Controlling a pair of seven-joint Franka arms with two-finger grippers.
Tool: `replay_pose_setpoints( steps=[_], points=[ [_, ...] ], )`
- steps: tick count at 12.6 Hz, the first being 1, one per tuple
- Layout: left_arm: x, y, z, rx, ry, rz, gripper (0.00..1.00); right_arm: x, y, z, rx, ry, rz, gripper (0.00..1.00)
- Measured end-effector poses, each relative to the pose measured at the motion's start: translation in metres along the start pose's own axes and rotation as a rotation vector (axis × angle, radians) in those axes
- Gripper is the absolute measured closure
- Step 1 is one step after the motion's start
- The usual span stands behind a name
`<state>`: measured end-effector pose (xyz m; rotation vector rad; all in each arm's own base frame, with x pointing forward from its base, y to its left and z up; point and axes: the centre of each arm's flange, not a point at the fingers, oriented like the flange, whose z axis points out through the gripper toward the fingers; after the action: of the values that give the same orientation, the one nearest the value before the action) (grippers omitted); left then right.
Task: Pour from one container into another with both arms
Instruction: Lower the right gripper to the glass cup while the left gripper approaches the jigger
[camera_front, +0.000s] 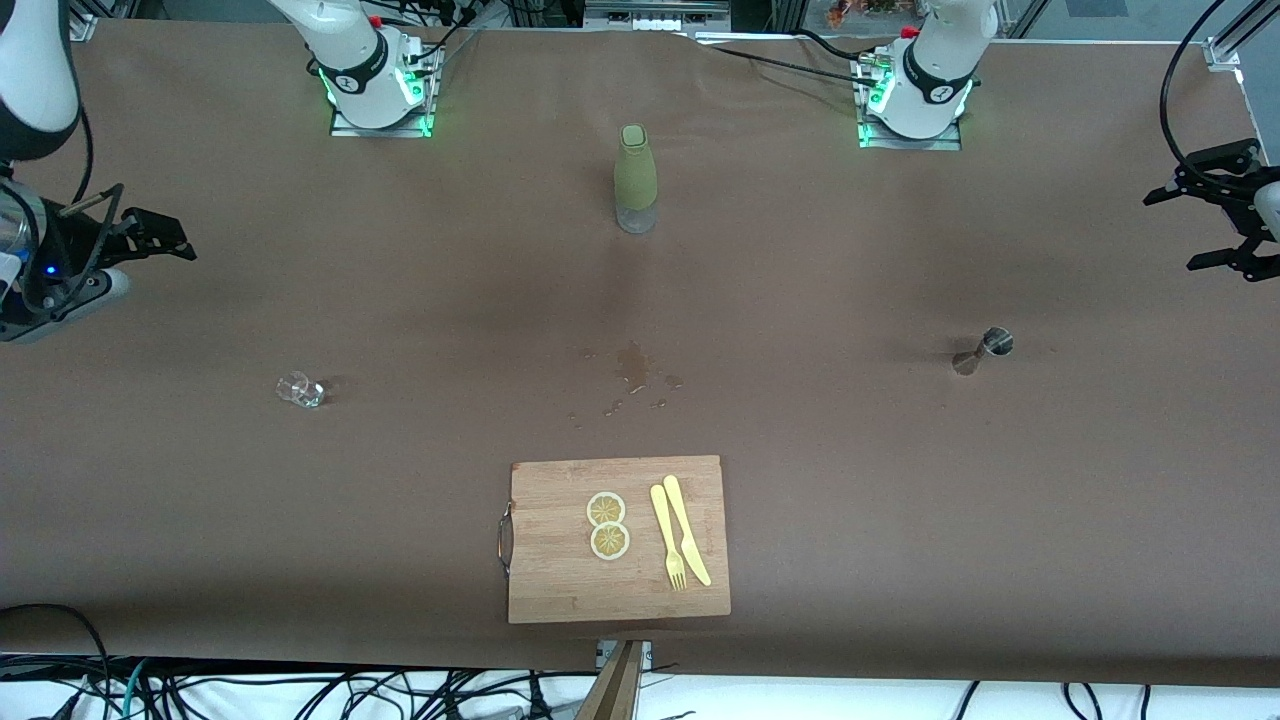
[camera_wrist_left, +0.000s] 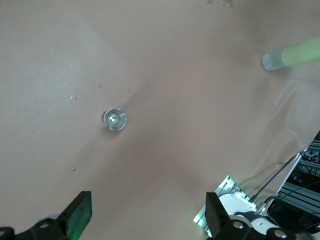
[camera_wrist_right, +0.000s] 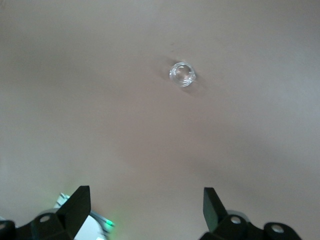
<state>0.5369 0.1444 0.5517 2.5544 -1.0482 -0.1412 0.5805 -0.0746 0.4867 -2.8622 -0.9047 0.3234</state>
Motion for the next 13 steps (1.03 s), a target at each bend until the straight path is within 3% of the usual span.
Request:
replay_pose_setpoints(
  steps=[3, 5, 8, 11, 13],
  points=[
    [-0.041, -0.04, 0.009, -0.047, 0.052, 0.015, 0.0, -0.004, 0.042, 0.039, 0.132, 0.09, -0.168, 0.0],
    [-0.059, -0.068, 0.023, -0.077, 0.093, 0.009, 0.0, -0.011, 0.073, 0.072, 0.242, 0.204, -0.247, 0.0],
    [-0.054, -0.092, 0.047, -0.122, 0.15, 0.056, 0.0, -0.019, 0.112, 0.125, 0.358, 0.398, -0.362, 0.0],
    [-0.055, -0.118, 0.068, -0.112, 0.186, 0.139, 0.0, -0.024, 0.144, 0.185, 0.406, 0.597, -0.512, 0.0],
    [-0.064, -0.132, 0.08, -0.118, 0.208, 0.201, 0.0, -0.028, 0.16, 0.227, 0.399, 0.709, -0.603, 0.0]
  ],
)
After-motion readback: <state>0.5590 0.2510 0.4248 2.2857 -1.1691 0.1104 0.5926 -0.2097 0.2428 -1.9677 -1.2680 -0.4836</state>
